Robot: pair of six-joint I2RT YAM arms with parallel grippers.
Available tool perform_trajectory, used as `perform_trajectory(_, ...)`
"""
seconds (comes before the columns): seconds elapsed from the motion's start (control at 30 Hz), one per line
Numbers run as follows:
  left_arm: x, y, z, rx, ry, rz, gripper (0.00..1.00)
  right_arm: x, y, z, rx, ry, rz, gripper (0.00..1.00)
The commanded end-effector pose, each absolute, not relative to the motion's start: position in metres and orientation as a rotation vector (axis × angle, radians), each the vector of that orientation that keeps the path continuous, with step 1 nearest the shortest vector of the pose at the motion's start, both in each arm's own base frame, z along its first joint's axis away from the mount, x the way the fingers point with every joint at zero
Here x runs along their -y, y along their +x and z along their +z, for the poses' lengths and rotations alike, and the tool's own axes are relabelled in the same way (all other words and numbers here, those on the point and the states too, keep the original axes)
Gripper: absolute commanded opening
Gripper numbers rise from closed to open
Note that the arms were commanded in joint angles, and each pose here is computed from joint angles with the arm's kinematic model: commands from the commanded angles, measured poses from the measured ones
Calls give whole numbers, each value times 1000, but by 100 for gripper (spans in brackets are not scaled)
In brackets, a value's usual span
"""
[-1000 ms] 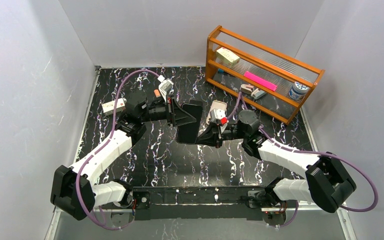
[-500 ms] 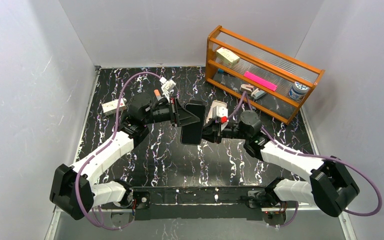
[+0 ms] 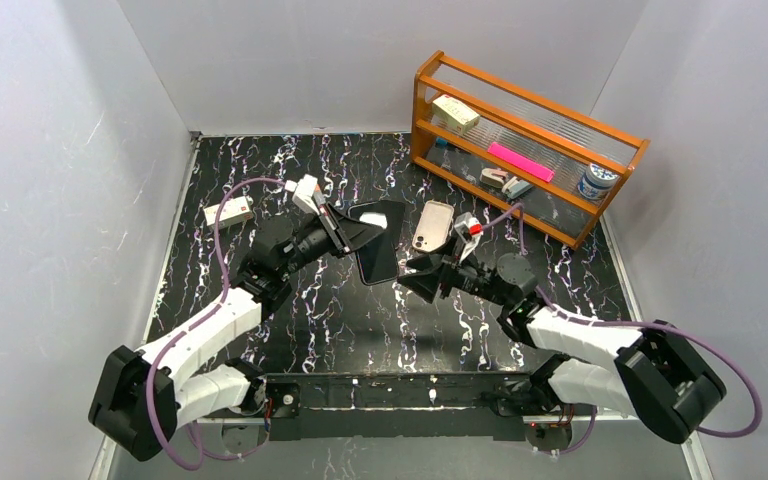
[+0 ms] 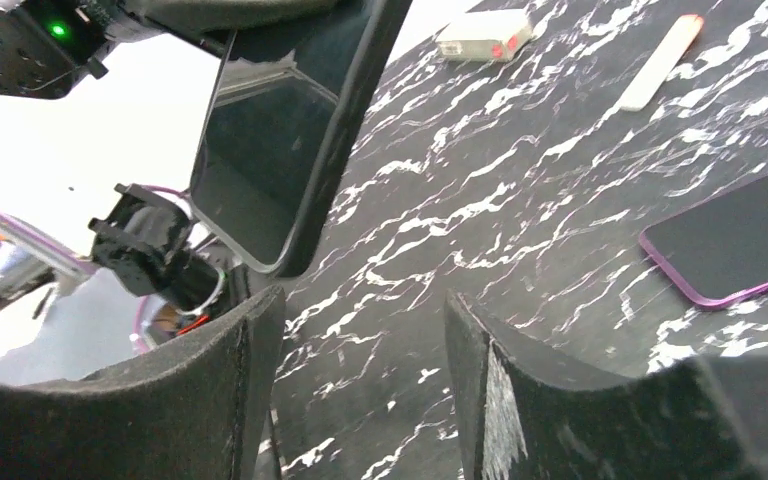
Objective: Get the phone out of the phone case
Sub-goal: Remove the phone case from the phone.
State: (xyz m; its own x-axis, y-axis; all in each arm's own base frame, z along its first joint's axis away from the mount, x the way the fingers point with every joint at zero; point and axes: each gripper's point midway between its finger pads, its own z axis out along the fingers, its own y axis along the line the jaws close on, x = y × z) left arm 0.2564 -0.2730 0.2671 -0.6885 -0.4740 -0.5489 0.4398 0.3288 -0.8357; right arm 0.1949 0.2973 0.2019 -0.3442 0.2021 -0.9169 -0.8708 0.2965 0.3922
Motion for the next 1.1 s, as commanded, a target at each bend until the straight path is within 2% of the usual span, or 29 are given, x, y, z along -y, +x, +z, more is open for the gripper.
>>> perform_trajectory(0.0, 254, 281, 302, -1607, -250, -1467, 0, -305, 182, 240, -1394, -467, 1487, 69)
perform_trajectory(0.27, 238, 289, 305, -1503, -412, -1482, 0, -328, 179, 254, -1353, -336, 1579, 72)
perform_trajectory(0.6, 233, 286, 308, -1435, -525, -1546, 0, -352, 183, 266, -1295, -330, 1635, 69)
perform_trajectory(0.83, 229, 284, 315, -1390, -588, -1571, 0, -357, 185, 270, -1250, -332, 1641, 61)
perform_trajectory(1.07, 232, 279, 318, -1386, -608, -1614, 0, -359, 188, 275, -1204, -347, 1622, 46)
